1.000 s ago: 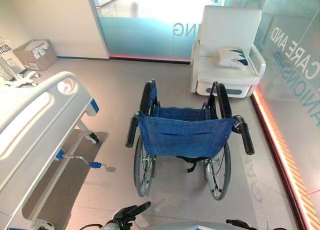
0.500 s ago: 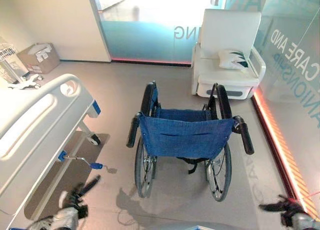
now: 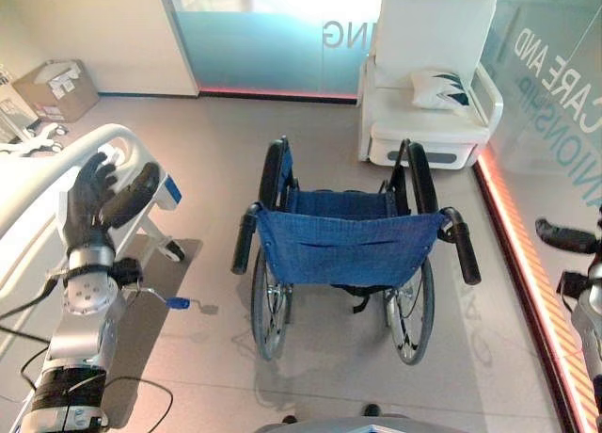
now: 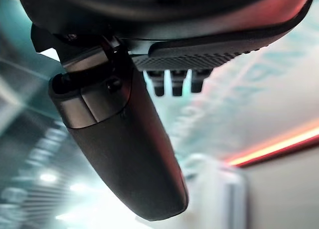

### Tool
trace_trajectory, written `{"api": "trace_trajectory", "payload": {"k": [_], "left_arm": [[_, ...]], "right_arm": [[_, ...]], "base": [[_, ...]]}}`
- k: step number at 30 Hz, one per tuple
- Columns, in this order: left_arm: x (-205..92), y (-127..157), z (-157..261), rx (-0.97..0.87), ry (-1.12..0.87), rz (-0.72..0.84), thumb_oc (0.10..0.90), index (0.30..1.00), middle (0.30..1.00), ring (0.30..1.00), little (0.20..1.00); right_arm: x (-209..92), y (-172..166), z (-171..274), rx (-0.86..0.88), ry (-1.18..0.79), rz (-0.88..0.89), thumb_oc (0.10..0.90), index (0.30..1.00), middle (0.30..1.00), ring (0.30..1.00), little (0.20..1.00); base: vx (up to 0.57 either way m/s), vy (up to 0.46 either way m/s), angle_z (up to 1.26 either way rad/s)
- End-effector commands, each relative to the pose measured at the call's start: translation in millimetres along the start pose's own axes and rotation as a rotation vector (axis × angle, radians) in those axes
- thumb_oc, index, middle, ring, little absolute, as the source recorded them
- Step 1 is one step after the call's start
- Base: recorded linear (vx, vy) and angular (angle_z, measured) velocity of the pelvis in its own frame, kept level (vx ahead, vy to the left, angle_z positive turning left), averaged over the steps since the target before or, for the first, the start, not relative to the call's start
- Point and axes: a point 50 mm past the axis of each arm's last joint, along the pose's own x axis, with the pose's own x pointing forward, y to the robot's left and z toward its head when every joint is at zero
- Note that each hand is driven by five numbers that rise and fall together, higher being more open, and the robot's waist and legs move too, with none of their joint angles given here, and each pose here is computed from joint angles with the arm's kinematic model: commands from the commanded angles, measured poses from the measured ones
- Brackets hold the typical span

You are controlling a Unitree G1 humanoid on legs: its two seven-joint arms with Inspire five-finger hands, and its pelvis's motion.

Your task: Push the wheelchair next to the bed

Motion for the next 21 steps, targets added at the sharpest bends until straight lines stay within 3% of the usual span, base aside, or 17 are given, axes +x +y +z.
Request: {"api": "trace_trajectory", "payload": {"k": [1, 5, 8, 14, 16, 17, 21], "left_arm": [[21, -8, 69, -0.123, -0.310, -0.106, 0.800, 0.900, 0.900, 0.900, 0.900], [18, -34, 77, -0.236, -0.281, -0.311, 0.800, 0.900, 0.900, 0.900, 0.900], [20, -40, 73, -0.180, -0.244, -0.341, 0.800, 0.900, 0.900, 0.900, 0.900], [28, -33, 45, 0.115, -0.089, -0.307, 0.800, 0.900, 0.900, 0.900, 0.900], [30, -31, 38, 0.180, -0.061, -0.290, 0.800, 0.900, 0.900, 0.900, 0.900], [32, -29, 31, 0.305, -0.041, -0.245, 0.800, 0.900, 0.900, 0.900, 0.900], [37, -23, 23, 0.424, -0.002, -0.196, 0.800, 0.900, 0.900, 0.900, 0.900]], "right_arm": [[14, 3, 85, 0.251, -0.353, -0.015, 0.800, 0.900, 0.900, 0.900, 0.900], [6, 23, 102, 0.270, -0.438, 0.112, 0.800, 0.900, 0.900, 0.900, 0.900], [4, 28, 104, 0.278, -0.442, 0.170, 0.800, 0.900, 0.900, 0.900, 0.900], [-6, 48, 97, 0.400, -0.333, 0.399, 0.800, 0.900, 0.900, 0.900, 0.900], [-9, 55, 92, 0.412, -0.296, 0.449, 0.800, 0.900, 0.900, 0.900, 0.900], [-12, 62, 87, 0.417, -0.265, 0.490, 0.800, 0.900, 0.900, 0.900, 0.900], [-14, 72, 80, 0.393, -0.215, 0.531, 0.800, 0.900, 0.900, 0.900, 0.900]], "base": [[0.02, 0.007, -0.03], [0.00, 0.000, 0.00], [0.00, 0.001, 0.01], [-0.01, 0.002, -0.02], [-0.01, -0.001, -0.05], [0.00, 0.000, 0.00], [0.00, 0.000, 0.00]]}}
